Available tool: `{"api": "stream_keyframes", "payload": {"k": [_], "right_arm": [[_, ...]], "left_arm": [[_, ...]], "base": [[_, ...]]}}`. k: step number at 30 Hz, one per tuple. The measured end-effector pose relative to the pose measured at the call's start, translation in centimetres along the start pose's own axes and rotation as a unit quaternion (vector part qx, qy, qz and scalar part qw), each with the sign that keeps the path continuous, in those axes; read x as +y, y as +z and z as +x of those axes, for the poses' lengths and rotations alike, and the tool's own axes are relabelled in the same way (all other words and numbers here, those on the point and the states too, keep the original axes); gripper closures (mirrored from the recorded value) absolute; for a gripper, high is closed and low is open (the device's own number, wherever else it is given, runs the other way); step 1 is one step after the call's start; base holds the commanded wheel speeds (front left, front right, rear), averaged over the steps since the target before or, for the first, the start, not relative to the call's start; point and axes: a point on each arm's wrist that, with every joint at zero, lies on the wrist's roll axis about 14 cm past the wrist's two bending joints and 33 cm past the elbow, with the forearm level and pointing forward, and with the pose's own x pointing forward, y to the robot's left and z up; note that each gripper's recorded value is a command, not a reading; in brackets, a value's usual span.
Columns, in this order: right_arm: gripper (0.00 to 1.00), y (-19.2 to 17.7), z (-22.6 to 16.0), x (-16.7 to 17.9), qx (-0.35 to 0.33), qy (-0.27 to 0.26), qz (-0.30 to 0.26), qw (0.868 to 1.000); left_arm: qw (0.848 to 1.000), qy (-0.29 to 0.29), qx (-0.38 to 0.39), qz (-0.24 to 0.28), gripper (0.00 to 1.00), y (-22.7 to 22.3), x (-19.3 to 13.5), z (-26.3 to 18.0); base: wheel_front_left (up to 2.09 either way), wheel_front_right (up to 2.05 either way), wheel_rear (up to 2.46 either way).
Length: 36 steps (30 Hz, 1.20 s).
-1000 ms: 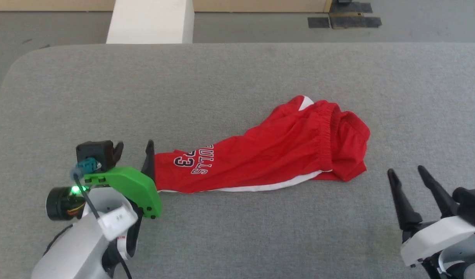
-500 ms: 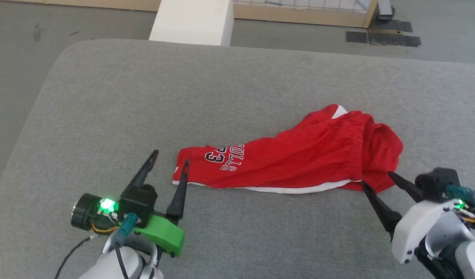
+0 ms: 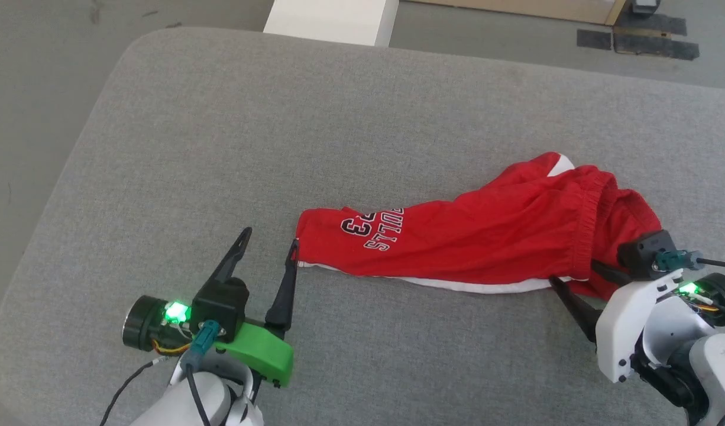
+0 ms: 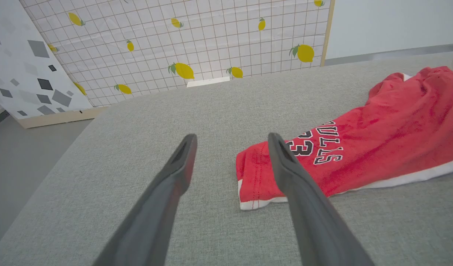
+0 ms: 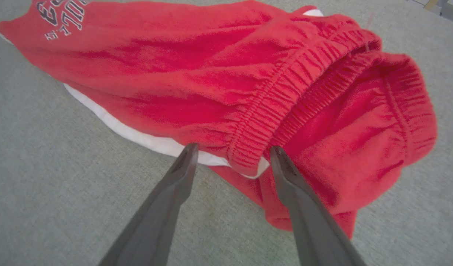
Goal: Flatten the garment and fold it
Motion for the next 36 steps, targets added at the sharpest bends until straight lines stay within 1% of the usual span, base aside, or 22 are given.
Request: {"api": "stream_keyframes", "payload": {"k": [4,5,6,7,8,10,14,17,21,25,28,31,33,35,36], "right_arm": [[0.0,-0.2,0.8,0.3,0.005,0.012,-0.003,1.0],[0.05,-0.3,0.9,0.3,0.008,0.014,-0.003,1.0],[0.65,-0.5,1.0,0.4,0.012,0.016,-0.002,1.0],[0.97,-0.7,1.1,0.4,0.015,0.018,0.0,1.0],[1.0,-0.9,1.1,0.5,0.017,0.021,0.0,1.0],[1.0,-1.0,1.0,0.7,0.022,0.025,0.002,0.999],[1.0,0.1,0.1,0.9,0.009,0.03,0.014,0.999],[1.0,0.8,-1.4,0.7,0.002,0.031,0.033,0.999],[1.0,0.0,-4.1,0.1,0.023,0.024,0.062,0.998],[1.0,-1.8,-7.5,-1.4,0.066,0.0,0.077,0.995],[1.0,-3.6,-9.9,-2.1,0.104,-0.018,0.088,0.99],[1.0,-5.8,-12.1,-2.2,0.149,-0.031,0.105,0.983],[1.0,-7.4,-13.5,-2.4,0.187,-0.039,0.118,0.974],[1.0,-8.2,-14.4,-2.5,0.21,-0.045,0.131,0.968],[1.0,-7.9,-14.5,-2.6,0.208,-0.048,0.138,0.967]], "left_arm": [[1.0,0.005,0.005,-0.002,0.0,-0.4,0.3,0.4],[1.0,0.006,0.006,-0.003,0.0,-0.5,0.3,0.5],[1.0,0.005,0.007,-0.004,0.0,-0.6,0.2,0.6],[1.0,0.005,0.008,-0.005,0.0,-0.7,0.2,0.6],[1.0,0.006,0.009,-0.006,0.0,-0.7,0.2,0.7],[1.0,0.007,0.009,-0.007,0.0,-0.7,0.2,0.8],[1.0,0.006,0.01,-0.008,0.0,-0.8,0.1,0.7],[1.0,0.002,0.007,-0.008,0.0,-0.5,-0.2,0.6],[1.0,-0.007,0.001,-0.013,0.0,-0.1,-0.9,0.5],[1.0,-0.021,-0.005,-0.018,0.0,0.3,-1.9,0.3],[0.999,-0.033,-0.009,-0.019,0.0,0.6,-2.7,0.3],[0.999,-0.045,-0.01,-0.022,0.0,0.7,-3.5,0.4],[0.998,-0.053,-0.008,-0.025,0.0,0.7,-4.1,0.4],[0.998,-0.057,-0.003,-0.028,0.0,0.5,-4.5,0.4],[0.998,-0.058,-0.001,-0.029,0.0,0.3,-4.6,0.4]], "base": [[0.0,0.0,0.0],[0.0,0.0,0.0],[0.0,0.0,0.0],[0.0,0.0,0.0],[0.0,0.0,0.0],[0.0,0.0,0.0],[0.0,0.0,0.0],[0.0,0.0,0.0],[0.0,0.0,0.0],[0.0,0.0,0.0],[0.0,0.0,0.0],[0.0,0.0,0.0],[0.0,0.0,0.0],[0.0,0.0,0.0],[0.0,0.0,0.0]]}}
